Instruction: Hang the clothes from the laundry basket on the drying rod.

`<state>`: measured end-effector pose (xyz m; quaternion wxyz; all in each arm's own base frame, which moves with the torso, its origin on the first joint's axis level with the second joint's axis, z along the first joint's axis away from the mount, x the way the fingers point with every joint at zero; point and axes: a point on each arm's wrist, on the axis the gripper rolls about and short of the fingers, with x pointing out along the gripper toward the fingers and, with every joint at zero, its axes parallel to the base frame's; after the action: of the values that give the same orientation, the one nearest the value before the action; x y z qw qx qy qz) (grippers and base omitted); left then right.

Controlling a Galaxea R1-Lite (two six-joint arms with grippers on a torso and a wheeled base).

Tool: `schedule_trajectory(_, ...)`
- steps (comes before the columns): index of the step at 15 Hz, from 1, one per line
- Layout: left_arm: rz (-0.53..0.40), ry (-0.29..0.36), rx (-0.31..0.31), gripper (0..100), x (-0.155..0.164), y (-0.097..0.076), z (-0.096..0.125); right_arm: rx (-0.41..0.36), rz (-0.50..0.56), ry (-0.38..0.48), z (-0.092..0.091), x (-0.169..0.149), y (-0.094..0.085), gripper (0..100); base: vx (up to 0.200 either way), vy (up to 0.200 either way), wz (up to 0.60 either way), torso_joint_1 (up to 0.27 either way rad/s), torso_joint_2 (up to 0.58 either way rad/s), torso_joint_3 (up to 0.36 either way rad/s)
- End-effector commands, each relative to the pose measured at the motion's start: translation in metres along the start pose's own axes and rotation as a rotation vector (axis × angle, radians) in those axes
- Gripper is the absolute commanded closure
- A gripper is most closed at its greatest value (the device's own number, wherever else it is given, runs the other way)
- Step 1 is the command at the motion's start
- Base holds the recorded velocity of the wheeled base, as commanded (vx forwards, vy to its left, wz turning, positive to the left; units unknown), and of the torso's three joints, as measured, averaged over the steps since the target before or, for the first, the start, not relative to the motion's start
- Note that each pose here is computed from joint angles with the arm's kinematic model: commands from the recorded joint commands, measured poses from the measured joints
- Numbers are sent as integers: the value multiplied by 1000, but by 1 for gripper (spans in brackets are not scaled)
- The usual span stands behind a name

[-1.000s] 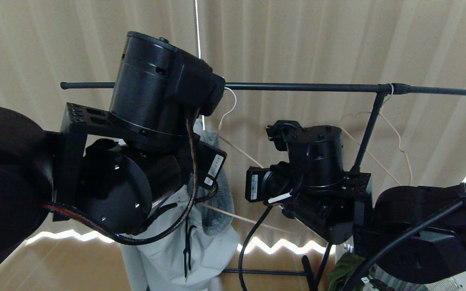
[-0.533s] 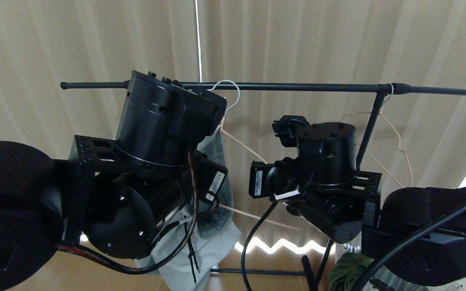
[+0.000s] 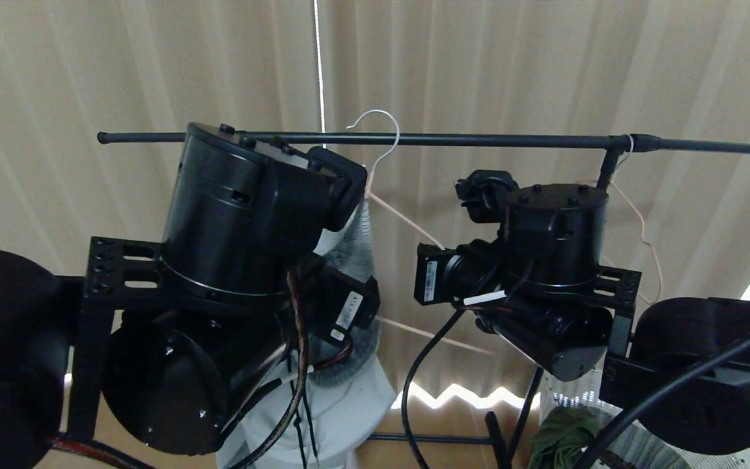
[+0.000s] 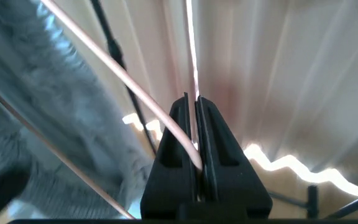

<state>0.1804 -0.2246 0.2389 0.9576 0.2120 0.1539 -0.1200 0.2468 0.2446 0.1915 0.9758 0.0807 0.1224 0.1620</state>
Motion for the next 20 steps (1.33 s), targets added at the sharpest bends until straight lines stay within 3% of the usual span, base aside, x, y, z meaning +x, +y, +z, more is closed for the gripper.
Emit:
schedule_trajectory(1, -15, -19, -3, 0, -8, -1, -3, -9, -25, -21, 2, 3, -10, 100, 0, 0, 0, 0, 0, 0)
schedule_trajectory(4, -21, -61, 4, 0, -13, 2, -5, -34, -67, -50, 5, 6, -28, 100, 0, 0, 0, 0, 0, 0)
schedule_trajectory(9, -118, -108, 108, 0, -24, 11, -37, -48, -92, -77, 18, -3, -42, 100, 0, 0, 0, 0, 0, 0)
schedule_trajectory(13, -57, -180, 180, 0, -17, 26, -49, -89, -124, -73, 18, -14, -56, 100, 0, 0, 0, 0, 0, 0)
schedule_trajectory(16, -171, -223, 226, 0, -22, 39, -66, -87, -158, -82, 23, -17, -67, 100, 0, 0, 0, 0, 0, 0)
schedule_trajectory(17, -234, -275, 260, 0, -25, 49, -65, -86, -167, -85, 24, -17, -70, 100, 0, 0, 0, 0, 0, 0)
schedule_trajectory(20, -277, -363, 285, 0, -24, 66, -53, -110, -167, -71, 20, -18, -72, 100, 0, 0, 0, 0, 0, 0)
